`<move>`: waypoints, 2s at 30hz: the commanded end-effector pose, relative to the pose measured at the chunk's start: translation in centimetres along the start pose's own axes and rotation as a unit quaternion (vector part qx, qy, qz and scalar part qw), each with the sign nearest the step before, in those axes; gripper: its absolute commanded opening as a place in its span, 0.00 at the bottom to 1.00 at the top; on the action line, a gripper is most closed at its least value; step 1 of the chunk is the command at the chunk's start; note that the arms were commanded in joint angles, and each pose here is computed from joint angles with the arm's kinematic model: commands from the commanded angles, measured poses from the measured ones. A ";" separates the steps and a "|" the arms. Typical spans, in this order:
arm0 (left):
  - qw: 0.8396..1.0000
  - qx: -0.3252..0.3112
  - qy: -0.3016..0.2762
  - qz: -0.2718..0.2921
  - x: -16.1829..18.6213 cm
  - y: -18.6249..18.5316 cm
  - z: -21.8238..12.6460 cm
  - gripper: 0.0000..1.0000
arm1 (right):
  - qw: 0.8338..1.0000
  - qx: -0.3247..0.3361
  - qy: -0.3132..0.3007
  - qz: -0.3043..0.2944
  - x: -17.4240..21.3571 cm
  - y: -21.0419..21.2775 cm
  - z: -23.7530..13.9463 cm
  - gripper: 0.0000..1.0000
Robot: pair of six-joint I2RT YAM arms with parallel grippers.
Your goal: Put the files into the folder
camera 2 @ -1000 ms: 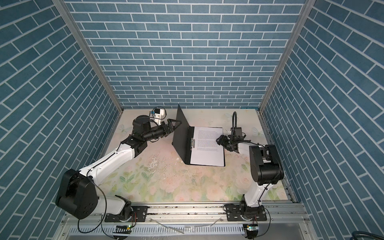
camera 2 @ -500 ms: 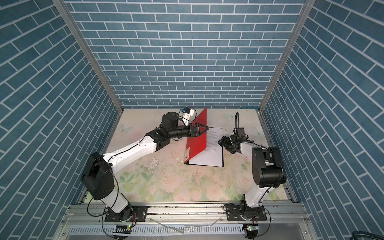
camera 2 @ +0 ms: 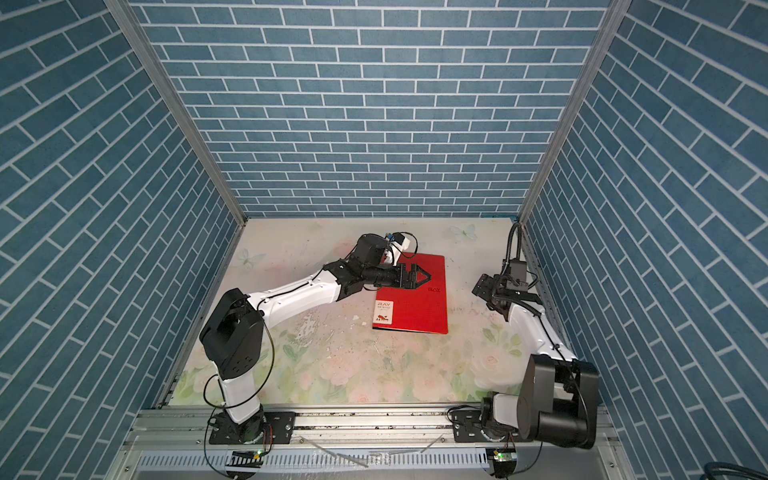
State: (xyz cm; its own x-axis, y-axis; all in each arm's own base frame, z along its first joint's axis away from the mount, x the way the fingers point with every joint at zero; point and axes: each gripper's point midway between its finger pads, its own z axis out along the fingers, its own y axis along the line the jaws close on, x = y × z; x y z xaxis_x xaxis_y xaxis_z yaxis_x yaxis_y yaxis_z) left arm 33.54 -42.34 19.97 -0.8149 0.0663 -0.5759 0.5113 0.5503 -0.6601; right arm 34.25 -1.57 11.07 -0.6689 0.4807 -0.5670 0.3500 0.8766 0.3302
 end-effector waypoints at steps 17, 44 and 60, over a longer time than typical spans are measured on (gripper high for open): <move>0.876 -0.472 -0.094 0.036 5.2 21.0 -23.9 1.00 | 0.941 0.032 -0.307 -0.140 -3.9 -2.8 0.0 0.85; 0.744 -0.613 -0.257 0.072 4.7 31.8 -33.7 1.00 | 0.947 -0.010 -0.263 -0.186 -3.1 -1.2 4.4 0.99; 0.776 -0.551 -0.289 0.102 4.6 34.4 -31.2 1.00 | 0.947 -0.011 -0.263 -0.187 -3.1 -1.2 4.4 0.99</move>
State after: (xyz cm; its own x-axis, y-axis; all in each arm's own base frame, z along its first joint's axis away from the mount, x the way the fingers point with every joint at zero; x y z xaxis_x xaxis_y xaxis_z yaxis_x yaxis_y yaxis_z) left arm 38.30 3.22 8.57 -0.3774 0.0310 -0.9255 -0.2136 0.9696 0.1196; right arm 37.63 -3.92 7.54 -0.3645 0.1290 -0.9222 0.1581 0.9846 0.0752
